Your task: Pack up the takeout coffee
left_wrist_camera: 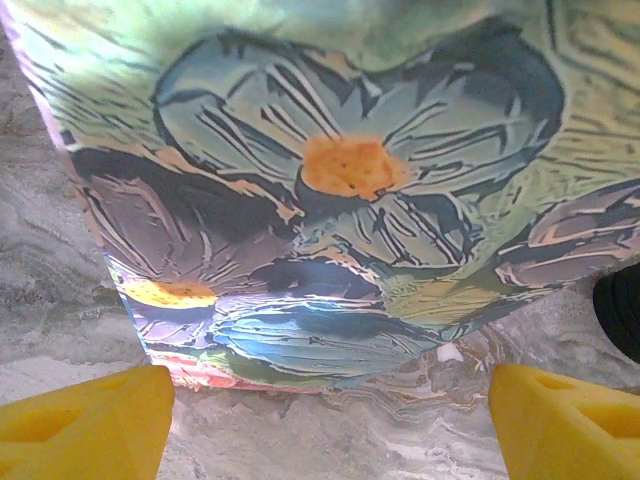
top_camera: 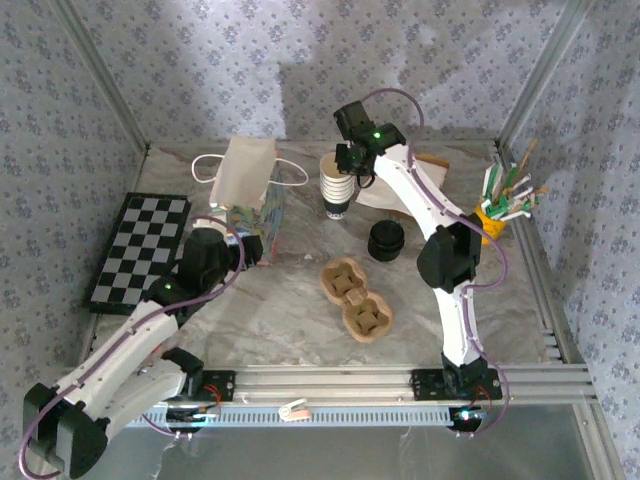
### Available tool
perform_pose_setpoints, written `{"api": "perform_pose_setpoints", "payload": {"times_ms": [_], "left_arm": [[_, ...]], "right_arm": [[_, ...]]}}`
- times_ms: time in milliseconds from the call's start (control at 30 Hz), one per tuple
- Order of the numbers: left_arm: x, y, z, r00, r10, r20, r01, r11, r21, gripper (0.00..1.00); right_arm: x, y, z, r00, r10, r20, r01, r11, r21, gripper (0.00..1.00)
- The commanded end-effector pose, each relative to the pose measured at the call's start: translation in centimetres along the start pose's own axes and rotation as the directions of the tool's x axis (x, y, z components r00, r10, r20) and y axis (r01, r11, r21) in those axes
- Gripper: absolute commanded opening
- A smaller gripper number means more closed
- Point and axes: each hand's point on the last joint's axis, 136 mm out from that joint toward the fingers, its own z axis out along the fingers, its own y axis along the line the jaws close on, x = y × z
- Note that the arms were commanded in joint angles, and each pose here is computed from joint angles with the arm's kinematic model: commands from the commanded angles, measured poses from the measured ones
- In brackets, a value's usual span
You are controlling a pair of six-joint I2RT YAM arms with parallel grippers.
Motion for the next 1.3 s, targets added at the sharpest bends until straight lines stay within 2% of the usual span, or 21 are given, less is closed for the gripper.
{"api": "perform_pose_setpoints", "payload": {"times_ms": [0,233,500,967,1133,1267], "left_arm": [[-1.2,-1.0,-0.6,1.0,-0.01,0.014,0.01,0.999,0.03,0.82],[-1.4,-1.3,-0.7,1.0,-0.01,0.01,0.01,0.999,0.042,0.83],[-2.0,-1.8,-1.0,1.0,-0.014,0.012,0.014,0.998,0.058,0.85],[-2.9,-3.3,-2.5,1.0,-0.009,-0.01,0.009,0.995,0.104,0.86],[-2.5,-4.3,-3.3,0.999,-0.01,-0.041,0.015,0.991,0.13,0.86],[-1.8,-5.6,-4.0,0.998,-0.003,-0.068,0.014,0.986,0.168,0.87]], "right_arm": [[0.2,-0.4,-0.4,1.0,-0.018,-0.014,0.018,0.999,0.027,0.23],[-0.3,-0.1,-0.9,1.0,-0.014,-0.004,0.014,1.0,0.011,0.11],[-1.7,0.5,-3.7,0.999,0.026,0.034,-0.025,0.998,-0.054,0.08],[-4.8,-0.5,-13.0,0.978,0.132,0.162,-0.098,0.974,-0.202,0.07],[-4.0,-2.2,-16.4,0.973,0.15,0.178,-0.109,0.969,-0.222,0.07],[-1.3,-4.9,-17.5,0.976,0.155,0.153,-0.125,0.973,-0.195,0.07]]}}
